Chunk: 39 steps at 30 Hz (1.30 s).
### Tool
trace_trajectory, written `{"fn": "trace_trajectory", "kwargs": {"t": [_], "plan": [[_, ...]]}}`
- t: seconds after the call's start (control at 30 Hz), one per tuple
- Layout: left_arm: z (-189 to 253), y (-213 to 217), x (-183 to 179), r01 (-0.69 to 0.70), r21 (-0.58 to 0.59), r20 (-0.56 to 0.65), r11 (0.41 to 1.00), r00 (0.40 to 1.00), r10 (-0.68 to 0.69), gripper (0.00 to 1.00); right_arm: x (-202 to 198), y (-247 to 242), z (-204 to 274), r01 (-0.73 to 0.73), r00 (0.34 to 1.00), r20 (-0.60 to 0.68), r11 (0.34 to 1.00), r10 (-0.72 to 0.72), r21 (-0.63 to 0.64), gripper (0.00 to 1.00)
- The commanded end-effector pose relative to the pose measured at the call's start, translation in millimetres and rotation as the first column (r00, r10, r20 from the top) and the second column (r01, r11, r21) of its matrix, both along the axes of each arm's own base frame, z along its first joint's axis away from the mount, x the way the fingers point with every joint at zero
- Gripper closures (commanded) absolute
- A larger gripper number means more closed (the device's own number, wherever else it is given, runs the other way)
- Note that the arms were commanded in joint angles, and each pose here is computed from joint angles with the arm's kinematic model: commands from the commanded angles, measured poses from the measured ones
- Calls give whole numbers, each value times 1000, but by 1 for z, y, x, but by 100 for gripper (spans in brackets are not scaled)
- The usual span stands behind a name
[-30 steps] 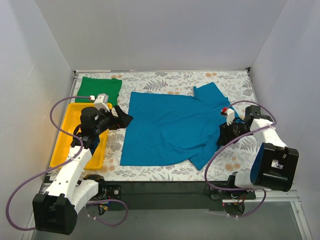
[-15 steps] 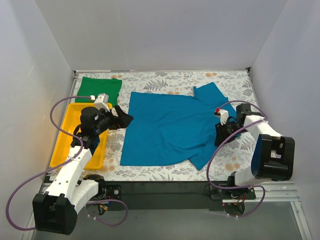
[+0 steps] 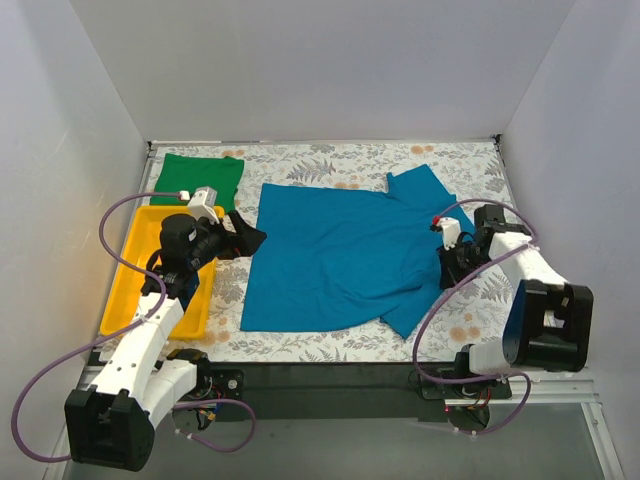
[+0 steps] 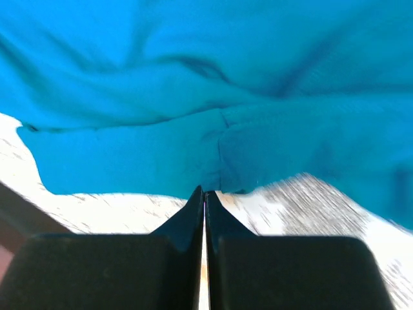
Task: Fold and stack the t-shirts
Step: Flatten the tshirt out
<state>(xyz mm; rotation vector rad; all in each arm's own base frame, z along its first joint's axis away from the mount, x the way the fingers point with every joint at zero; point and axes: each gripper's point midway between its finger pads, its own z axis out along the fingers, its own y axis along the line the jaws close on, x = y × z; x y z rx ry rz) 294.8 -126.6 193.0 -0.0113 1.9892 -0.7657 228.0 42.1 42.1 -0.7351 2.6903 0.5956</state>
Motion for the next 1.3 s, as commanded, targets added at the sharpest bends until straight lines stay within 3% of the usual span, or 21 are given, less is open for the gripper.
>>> {"fn": "trace_trajectory", "kwargs": {"t": [0.0, 0.1, 0.23, 0.43, 0.47, 0.5, 0.53, 0.57, 0.6, 0.67, 0.77, 0.8, 0.9, 1.0, 1.1, 1.27], "plan": [[10, -1, -2, 9, -1, 40, 1000, 999, -9, 16, 4, -31, 42, -49, 986, 147, 980, 78, -193, 99], [11, -1, -2, 9, -1, 44, 1000, 999, -9, 16, -12, -62, 55, -72, 972, 183, 922, 151, -380, 99], [11, -2, -3, 17, -6, 45, 1000, 999, -17, 16, -51, -93, 46, -120, 975, 94, 833, 202, -539, 99], [11, -4, -4, 24, -8, 45, 1000, 999, -24, 16, -70, -121, 50, -67, 979, 100, 745, 177, -664, 99], [11, -3, -4, 23, -8, 43, 1000, 999, -22, 16, -73, -125, 50, -53, 982, 97, 738, 159, -673, 96], [12, -3, -4, 22, -9, 47, 1000, 999, -22, 16, -76, -128, 49, -43, 984, 96, 731, 147, -681, 86], [13, -4, -4, 24, -10, 50, 1000, 998, -23, 16, -81, -130, 46, -42, 988, 82, 726, 134, -686, 62], [13, -3, -4, 23, -9, 51, 1000, 998, -22, 16, -83, -132, 44, -26, 990, 86, 729, 116, -684, 45], [13, -3, -4, 22, -10, 50, 1000, 999, -22, 16, -83, -131, 45, -15, 989, 98, 734, 110, -678, 37], [14, -4, -5, 27, -12, 54, 1000, 998, -26, 16, -76, -130, 52, 28, 986, 142, 750, 88, -661, 31], [13, -5, -5, 33, -16, 51, 999, 998, -32, 16, -57, -116, 70, 88, 970, 236, 812, 63, -577, 30], [13, -6, -5, 39, -17, 50, 999, 998, -38, 16, -50, -101, 69, 73, 965, 253, 861, 66, -503, 30], [12, -8, -5, 50, -23, 40, 999, 998, -49, 16, -30, -78, 66, 87, 969, 247, 928, 6, -363, 31], [12, -9, -6, 54, -25, 39, 998, 998, -53, 16, 5, -71, 62, 189, 961, 247, 948, -124, -257, 34], [12, -9, -6, 54, -24, 40, 998, 998, -53, 16, 43, -77, 67, 330, 919, 288, 926, -270, -183, 36], [12, -10, -6, 64, -24, 39, 998, 997, -63, 16, 59, -89, 43, 380, 913, 237, 904, -333, -194, 38]]}}
